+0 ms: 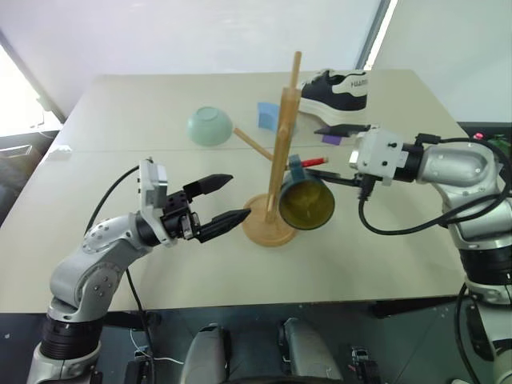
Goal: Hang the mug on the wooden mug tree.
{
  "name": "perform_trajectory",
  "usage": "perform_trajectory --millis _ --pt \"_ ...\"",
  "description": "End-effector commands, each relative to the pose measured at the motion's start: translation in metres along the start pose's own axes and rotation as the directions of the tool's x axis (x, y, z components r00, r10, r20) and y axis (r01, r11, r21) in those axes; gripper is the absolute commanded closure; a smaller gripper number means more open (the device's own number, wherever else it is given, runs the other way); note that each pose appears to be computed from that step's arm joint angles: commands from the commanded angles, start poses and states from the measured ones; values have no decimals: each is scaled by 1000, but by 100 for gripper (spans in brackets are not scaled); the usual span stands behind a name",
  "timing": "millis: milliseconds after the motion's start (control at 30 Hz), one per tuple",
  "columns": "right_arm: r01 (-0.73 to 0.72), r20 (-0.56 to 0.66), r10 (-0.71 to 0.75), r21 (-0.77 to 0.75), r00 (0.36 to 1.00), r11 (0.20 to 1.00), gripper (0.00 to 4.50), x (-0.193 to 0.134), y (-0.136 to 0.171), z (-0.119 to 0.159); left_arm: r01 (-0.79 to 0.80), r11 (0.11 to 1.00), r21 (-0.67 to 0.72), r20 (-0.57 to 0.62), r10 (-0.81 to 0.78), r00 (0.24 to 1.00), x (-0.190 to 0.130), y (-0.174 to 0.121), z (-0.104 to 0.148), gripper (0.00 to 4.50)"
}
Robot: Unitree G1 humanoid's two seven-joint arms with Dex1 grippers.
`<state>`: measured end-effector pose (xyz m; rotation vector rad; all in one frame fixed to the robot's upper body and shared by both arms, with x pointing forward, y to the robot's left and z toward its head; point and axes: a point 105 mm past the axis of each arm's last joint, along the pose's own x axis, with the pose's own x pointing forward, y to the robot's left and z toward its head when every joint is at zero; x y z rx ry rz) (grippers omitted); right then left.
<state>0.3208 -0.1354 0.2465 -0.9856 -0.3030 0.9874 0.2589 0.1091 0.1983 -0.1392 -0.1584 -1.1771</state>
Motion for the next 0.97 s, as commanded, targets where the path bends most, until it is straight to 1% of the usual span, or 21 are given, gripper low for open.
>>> perform_trajectory --millis 33,133,200,267,333,433,533,633,700,767,867,967 --pt "88 -28 -89 -31 996 996 126 -22 -19 4 -14 999 41 20 14 1000 -1 0 7 0" --pt "156 -46 -153 62 987 986 126 -37 -21 -3 -89 996 26 18 89 996 -7 11 1 0" --pt "222 -57 -215 177 975 959 126 -48 -19 -12 -167 986 29 -11 167 986 -14 23 -9 0" --pt "312 -83 -302 337 950 888 126 -61 -9 -32 -284 958 44 -21 285 958 -24 40 -18 0" --pt "376 -128 -360 468 924 799 126 -69 10 -54 -406 911 68 -36 409 912 -34 59 -29 0" --pt "458 -194 -431 576 881 677 126 -70 39 -77 -529 842 103 -58 536 842 -48 77 -47 0" --pt "523 -250 -487 625 837 579 126 -67 63 -93 -620 771 142 -93 635 767 -62 88 -67 0" --pt "535 -275 -491 658 826 530 126 -63 82 -102 -671 723 166 -93 689 719 -72 93 -77 0" --pt "537 -280 -493 667 823 517 126 -61 89 -104 -701 692 176 -86 720 689 -78 96 -81 0" --pt "544 -281 -503 666 817 511 126 -60 90 -105 -712 678 181 -81 732 677 -81 97 -83 0" --pt "552 -277 -522 671 806 495 126 -60 87 -106 -710 675 200 -74 733 676 -83 95 -85 0" --pt "549 -274 -521 671 808 498 126 -56 86 -106 -705 684 189 -72 725 685 -85 93 -86 0"
